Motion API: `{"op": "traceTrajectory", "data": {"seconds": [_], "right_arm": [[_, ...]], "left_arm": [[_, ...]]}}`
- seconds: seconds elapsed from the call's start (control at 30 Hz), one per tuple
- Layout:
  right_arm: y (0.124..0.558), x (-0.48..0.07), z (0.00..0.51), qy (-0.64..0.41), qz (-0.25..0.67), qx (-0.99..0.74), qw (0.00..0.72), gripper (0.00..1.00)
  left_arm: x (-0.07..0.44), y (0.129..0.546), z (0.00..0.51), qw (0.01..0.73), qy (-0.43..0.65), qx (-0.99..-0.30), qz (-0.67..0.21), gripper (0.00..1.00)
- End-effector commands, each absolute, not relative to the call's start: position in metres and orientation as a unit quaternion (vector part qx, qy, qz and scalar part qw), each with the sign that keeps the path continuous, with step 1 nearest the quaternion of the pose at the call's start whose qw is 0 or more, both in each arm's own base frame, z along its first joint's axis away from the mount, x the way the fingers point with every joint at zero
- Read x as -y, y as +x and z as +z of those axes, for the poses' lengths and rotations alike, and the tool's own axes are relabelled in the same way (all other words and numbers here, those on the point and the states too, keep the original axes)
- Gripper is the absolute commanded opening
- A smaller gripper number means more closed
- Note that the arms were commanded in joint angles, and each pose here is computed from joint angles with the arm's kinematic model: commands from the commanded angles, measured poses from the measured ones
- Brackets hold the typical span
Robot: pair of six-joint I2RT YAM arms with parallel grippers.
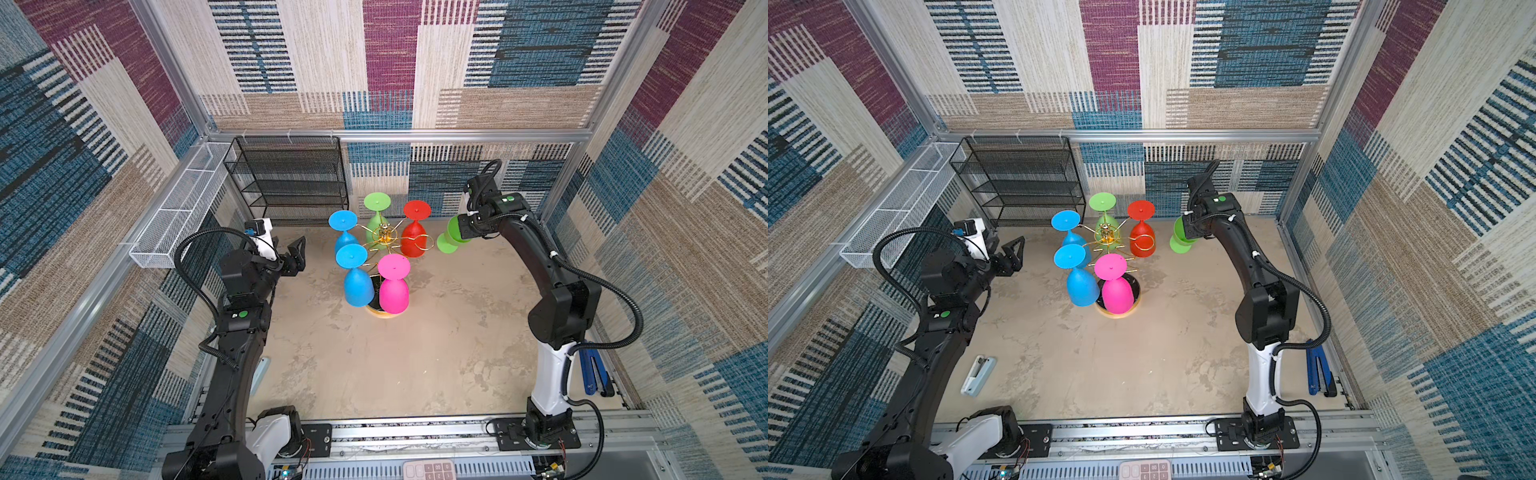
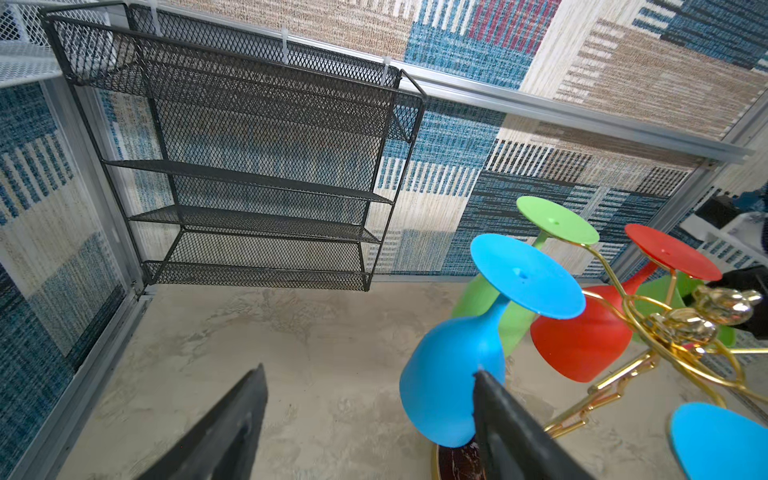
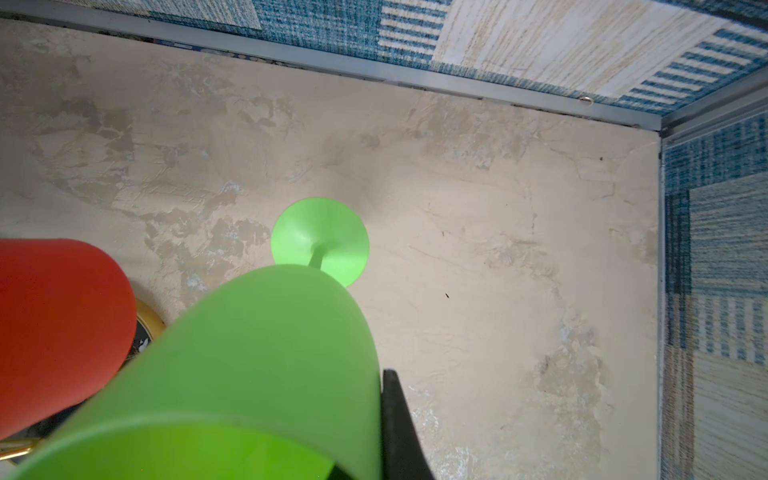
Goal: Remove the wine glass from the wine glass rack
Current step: 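Lower the green glass upright onto the table beside the rack with the right gripper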
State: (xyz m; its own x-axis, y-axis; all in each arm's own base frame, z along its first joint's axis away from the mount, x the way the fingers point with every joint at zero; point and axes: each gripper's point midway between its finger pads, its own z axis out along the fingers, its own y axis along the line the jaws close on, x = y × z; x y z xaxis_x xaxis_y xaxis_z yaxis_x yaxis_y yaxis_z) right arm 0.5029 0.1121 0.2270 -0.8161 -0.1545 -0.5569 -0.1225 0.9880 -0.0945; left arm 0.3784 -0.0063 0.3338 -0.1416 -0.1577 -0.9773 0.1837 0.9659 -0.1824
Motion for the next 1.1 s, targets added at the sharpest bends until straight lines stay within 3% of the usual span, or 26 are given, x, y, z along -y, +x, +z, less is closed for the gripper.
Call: {"op": "traceTrajectory", "data": {"seconds": [0.0, 1.07], "right_arm": [[0.508, -0.119, 0.220, -0.085, -0.020, -0.956, 0.281, 0.00], [0.518, -0.123, 0.176, -0.097, -0.038, -0.967, 0.233, 0.17]], "left_arm": [[0.003, 0.379, 0.340, 0.667, 0.010, -0.735, -0.119, 0.80], [0.005, 0.379, 0.337, 0.665, 0.008, -0.735, -0.130, 0.80]]}}
